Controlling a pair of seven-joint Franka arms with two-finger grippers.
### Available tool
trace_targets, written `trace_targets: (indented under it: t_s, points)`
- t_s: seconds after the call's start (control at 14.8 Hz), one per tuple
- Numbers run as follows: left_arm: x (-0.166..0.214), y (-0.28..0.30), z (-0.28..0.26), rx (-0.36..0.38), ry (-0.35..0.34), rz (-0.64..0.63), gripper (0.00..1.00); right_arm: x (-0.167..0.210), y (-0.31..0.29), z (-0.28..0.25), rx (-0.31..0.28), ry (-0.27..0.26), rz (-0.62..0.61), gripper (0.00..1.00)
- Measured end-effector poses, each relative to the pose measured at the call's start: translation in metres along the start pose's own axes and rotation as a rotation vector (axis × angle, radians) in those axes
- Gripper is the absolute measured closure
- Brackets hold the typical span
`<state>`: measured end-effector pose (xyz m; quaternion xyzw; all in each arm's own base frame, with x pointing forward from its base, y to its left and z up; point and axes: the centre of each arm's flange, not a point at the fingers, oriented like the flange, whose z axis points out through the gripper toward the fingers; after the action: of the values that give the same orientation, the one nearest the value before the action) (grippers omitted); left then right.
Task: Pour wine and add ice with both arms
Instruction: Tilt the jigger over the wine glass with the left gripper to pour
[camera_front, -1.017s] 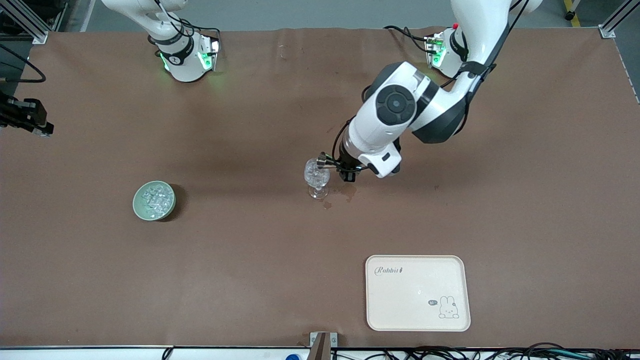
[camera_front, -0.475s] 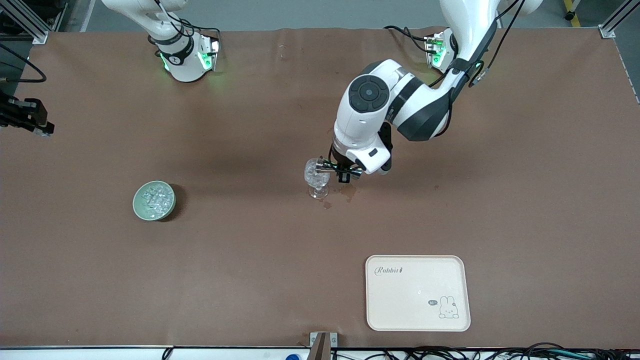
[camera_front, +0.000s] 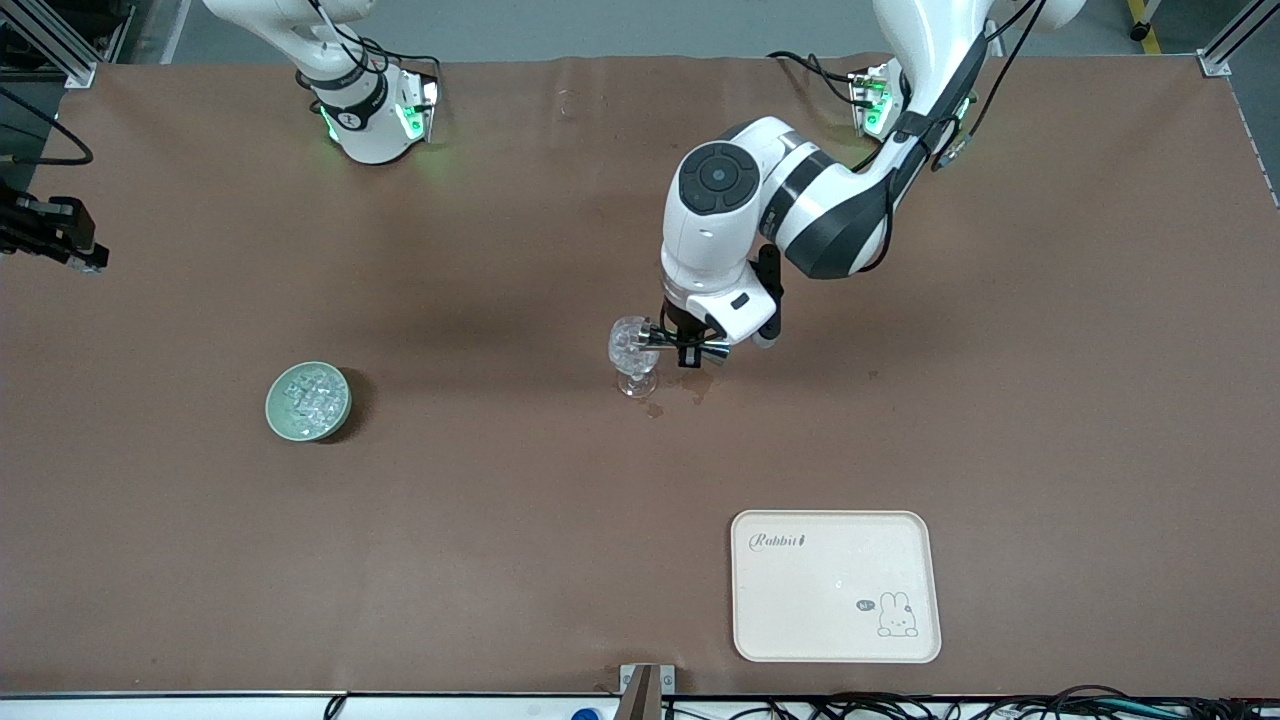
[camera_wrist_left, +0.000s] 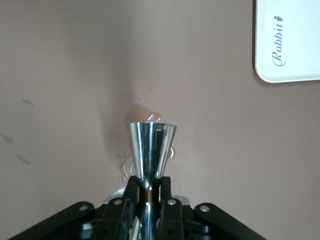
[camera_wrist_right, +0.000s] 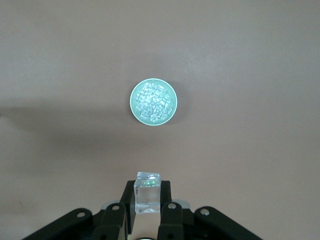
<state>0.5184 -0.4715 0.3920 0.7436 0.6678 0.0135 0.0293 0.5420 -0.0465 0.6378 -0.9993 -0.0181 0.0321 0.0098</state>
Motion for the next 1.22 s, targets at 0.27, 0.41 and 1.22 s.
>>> trace_targets:
  t_s: [0.27, 0.41, 1.22]
  points:
    - [-0.008, -0.005, 0.004, -0.002, 0.065, 0.034, 0.79, 0.000, 0.000, 0.000, 0.000, 0.000, -0.001, 0.77]
    - [-0.015, -0.008, 0.013, 0.001, 0.120, 0.060, 0.79, 0.000, 0.000, 0.000, 0.000, -0.001, -0.001, 0.77]
    - [-0.038, -0.019, 0.010, -0.041, 0.213, 0.122, 0.79, 0.000, -0.001, 0.002, 0.000, -0.004, -0.001, 0.77]
